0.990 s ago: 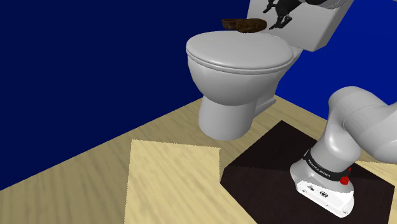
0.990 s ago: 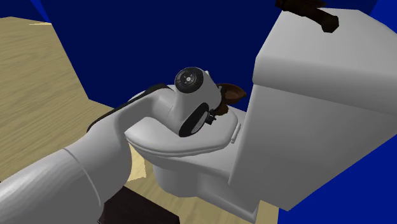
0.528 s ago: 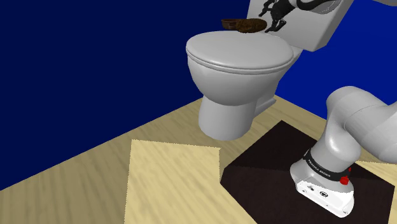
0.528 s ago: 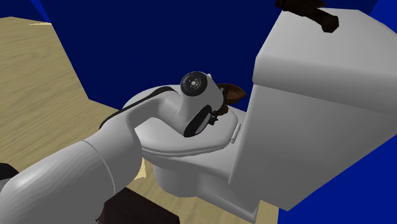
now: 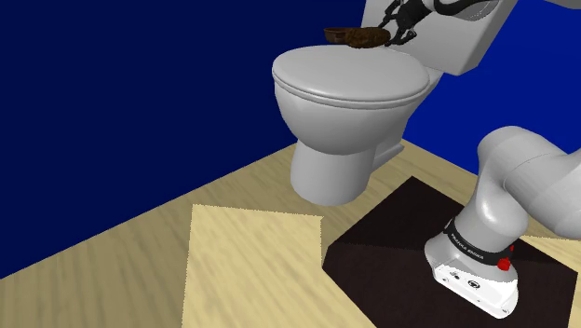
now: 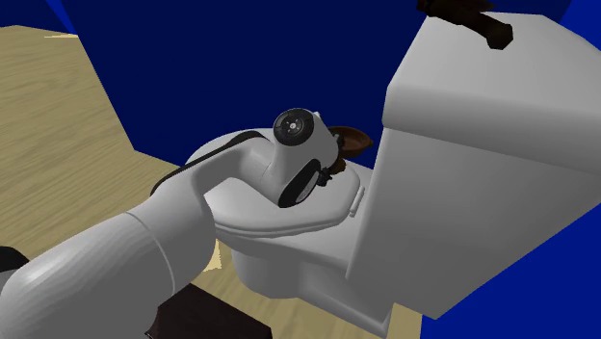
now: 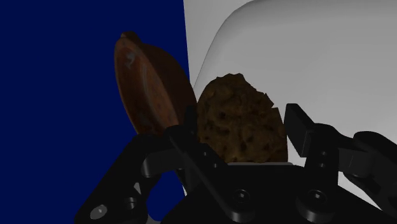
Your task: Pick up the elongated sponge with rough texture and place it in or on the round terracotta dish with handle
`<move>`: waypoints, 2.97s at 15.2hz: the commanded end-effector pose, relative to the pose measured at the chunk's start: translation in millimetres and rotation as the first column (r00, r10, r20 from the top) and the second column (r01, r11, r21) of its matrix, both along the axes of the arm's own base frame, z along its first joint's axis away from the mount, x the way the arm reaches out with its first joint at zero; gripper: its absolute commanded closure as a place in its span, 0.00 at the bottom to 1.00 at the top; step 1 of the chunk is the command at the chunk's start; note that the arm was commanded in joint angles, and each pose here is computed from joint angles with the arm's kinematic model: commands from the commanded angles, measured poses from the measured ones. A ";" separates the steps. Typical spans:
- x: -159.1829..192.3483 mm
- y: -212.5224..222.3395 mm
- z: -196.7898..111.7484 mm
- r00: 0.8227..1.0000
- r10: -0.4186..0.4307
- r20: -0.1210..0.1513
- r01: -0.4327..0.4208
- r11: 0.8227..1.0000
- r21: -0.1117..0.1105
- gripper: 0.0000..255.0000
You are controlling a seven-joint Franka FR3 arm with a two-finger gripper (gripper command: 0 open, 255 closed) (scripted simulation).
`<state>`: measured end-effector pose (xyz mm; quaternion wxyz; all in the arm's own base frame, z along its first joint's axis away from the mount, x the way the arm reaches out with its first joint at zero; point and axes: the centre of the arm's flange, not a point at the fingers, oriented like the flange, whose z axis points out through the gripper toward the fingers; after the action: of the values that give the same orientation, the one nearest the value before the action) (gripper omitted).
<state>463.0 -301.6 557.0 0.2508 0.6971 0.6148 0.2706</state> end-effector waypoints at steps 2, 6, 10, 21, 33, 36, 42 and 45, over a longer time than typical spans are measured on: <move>0.0 0.1 -0.1 1.000 0.000 0.000 0.000 1.000 0.000 1.00; 0.1 0.2 -0.2 1.000 0.000 0.000 0.000 1.000 0.000 1.00; 0.1 0.1 10.4 1.000 0.000 0.000 0.000 1.000 0.000 1.00; 0.1 0.1 68.5 1.000 0.000 0.000 0.000 1.000 0.000 1.00; 12.6 -4.0 123.3 1.000 0.000 0.000 0.000 1.000 0.000 1.00; 50.2 -16.4 125.2 1.000 0.000 0.000 0.000 1.000 0.000 1.00; 125.3 -41.1 128.9 1.000 0.000 0.000 0.000 1.000 0.000 1.00; 145.9 -47.9 119.4 1.000 0.000 0.000 0.000 1.000 0.000 1.00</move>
<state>601.7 -350.1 685.4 0.2556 0.6965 0.6124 0.2730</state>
